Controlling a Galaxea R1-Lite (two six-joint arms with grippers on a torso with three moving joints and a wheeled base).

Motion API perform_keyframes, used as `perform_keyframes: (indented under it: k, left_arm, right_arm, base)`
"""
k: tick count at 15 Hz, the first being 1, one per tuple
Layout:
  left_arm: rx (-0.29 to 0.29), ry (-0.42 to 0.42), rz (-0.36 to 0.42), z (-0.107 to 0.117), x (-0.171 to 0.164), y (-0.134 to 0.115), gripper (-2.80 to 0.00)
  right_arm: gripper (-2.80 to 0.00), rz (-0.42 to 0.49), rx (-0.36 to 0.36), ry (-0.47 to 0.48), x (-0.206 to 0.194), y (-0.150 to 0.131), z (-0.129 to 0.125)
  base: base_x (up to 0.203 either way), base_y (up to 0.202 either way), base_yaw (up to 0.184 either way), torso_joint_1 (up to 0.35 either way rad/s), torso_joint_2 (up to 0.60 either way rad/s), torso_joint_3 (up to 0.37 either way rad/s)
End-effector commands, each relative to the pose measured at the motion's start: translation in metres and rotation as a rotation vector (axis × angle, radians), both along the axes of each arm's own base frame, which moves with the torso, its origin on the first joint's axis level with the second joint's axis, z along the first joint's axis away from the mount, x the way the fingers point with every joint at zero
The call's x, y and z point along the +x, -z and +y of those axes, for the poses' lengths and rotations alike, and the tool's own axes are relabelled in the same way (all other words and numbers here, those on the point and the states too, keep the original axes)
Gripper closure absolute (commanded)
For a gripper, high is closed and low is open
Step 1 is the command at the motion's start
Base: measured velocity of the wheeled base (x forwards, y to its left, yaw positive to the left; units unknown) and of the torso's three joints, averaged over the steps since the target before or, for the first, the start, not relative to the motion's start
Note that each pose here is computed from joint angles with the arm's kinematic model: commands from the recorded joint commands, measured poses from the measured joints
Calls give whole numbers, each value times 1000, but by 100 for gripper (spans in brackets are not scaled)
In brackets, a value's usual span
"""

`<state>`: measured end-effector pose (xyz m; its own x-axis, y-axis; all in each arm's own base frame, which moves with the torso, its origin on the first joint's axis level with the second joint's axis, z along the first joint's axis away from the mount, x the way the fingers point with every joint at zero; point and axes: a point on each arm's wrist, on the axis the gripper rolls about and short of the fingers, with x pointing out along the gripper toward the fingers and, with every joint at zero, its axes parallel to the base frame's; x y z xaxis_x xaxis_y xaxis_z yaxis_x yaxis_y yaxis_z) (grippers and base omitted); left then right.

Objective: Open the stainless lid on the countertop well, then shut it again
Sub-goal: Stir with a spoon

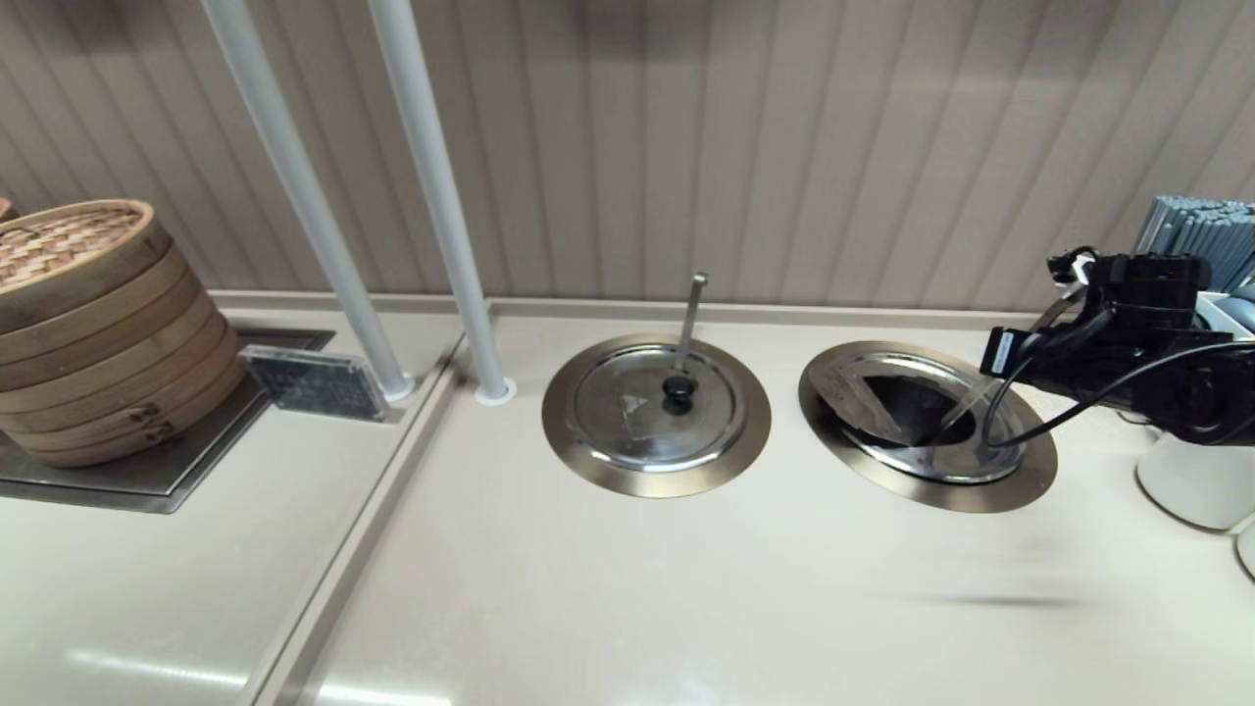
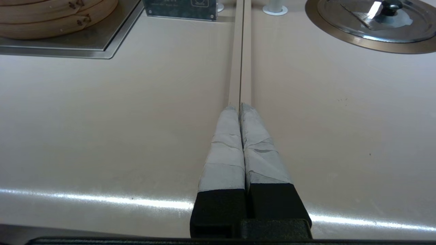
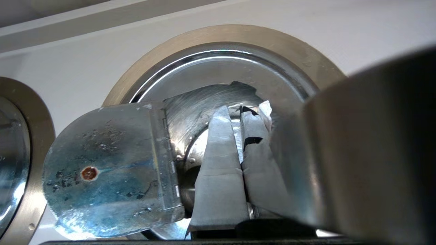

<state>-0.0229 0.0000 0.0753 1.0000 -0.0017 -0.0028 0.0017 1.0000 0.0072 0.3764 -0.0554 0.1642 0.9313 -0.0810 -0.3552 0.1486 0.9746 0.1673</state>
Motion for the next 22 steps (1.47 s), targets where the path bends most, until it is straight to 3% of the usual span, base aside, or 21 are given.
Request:
perform_keyframes:
  k: [1, 9, 22]
  left_arm:
    - [0, 0, -1, 0, 0, 0, 0]
    - [0, 0, 0, 0, 0, 0, 0]
    - [0, 0, 0, 0, 0, 0, 0]
  right_arm:
    - [0, -13, -3, 22, 7, -1, -10]
    - [0, 9, -7, 16, 62, 12, -15]
    - [0, -22, 5, 4, 70, -1, -6]
  base:
    - [0, 0, 0, 0, 0, 0]
    - [0, 0, 0, 0, 0, 0]
    - [0, 0, 0, 0, 0, 0]
